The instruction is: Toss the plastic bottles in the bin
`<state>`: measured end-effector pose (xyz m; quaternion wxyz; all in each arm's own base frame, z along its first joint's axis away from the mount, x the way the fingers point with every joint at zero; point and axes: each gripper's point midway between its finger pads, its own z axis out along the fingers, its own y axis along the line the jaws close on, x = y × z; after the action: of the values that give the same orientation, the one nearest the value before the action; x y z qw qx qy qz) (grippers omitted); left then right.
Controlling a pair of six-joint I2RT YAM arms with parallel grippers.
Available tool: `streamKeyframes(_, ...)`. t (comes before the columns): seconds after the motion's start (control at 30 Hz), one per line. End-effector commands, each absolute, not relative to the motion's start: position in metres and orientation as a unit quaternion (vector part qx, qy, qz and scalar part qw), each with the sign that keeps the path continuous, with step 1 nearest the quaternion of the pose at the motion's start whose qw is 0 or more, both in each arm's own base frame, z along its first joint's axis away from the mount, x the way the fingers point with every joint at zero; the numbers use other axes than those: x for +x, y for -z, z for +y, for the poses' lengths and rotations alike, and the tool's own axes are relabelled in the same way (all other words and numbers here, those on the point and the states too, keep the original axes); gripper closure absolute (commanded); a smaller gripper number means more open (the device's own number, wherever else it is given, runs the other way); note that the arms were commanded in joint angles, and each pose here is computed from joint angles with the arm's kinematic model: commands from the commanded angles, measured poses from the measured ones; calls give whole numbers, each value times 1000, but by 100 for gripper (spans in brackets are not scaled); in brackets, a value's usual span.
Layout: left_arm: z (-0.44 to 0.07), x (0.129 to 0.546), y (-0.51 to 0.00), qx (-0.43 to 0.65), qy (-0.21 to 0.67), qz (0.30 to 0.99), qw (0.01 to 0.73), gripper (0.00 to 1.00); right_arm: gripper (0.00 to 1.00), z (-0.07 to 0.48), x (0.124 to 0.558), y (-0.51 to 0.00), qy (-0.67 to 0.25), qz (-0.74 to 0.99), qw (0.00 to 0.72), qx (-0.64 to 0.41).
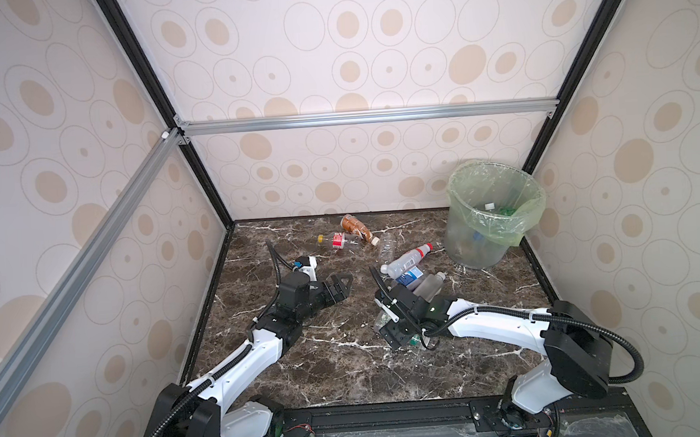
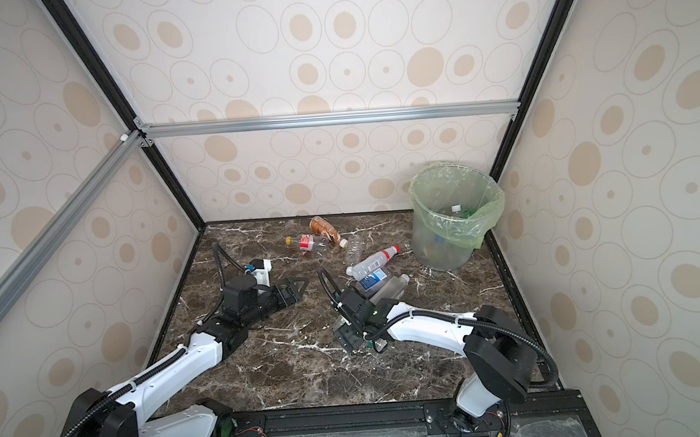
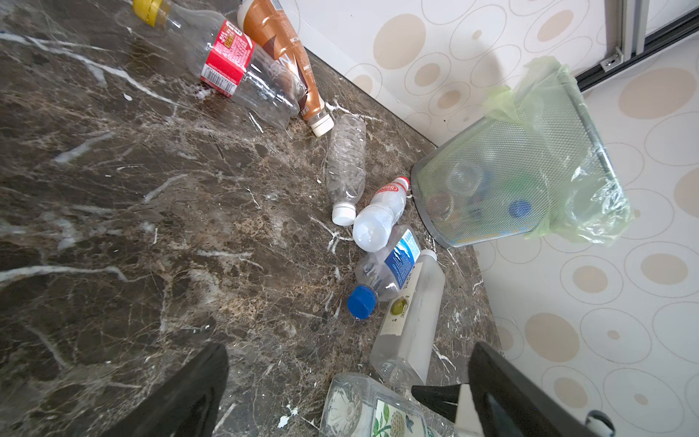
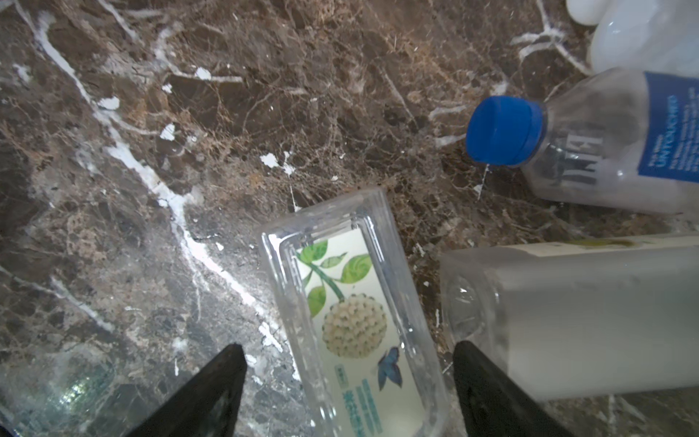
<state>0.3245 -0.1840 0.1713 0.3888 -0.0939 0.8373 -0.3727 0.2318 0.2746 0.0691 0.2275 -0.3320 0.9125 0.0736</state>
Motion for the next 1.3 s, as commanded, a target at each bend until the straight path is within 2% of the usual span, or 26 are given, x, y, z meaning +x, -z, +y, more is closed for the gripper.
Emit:
streamKeyframes(0.0,-181,325,-174,-100,376,834,391,1,15,277,228,-60,-72,915,212,-334)
streamKeyframes(0.37,-170,326,-174,-109,366,834,397,1,36,285,235,-45,-59,920,196,-334)
streamKeyframes(0.7,-158,326,-171,-120,361,834,399,1,51,308,252,-40,-61,925,194,-322)
streamKeyframes(1.0,-148,327,-170,-127,358,833,402,1,53,331,276,-40,-60,928,197,-309)
streamKeyframes(1.27,-126,331,-169,-150,359,827,406,1,55,349,303,-41,-100,938,188,-275)
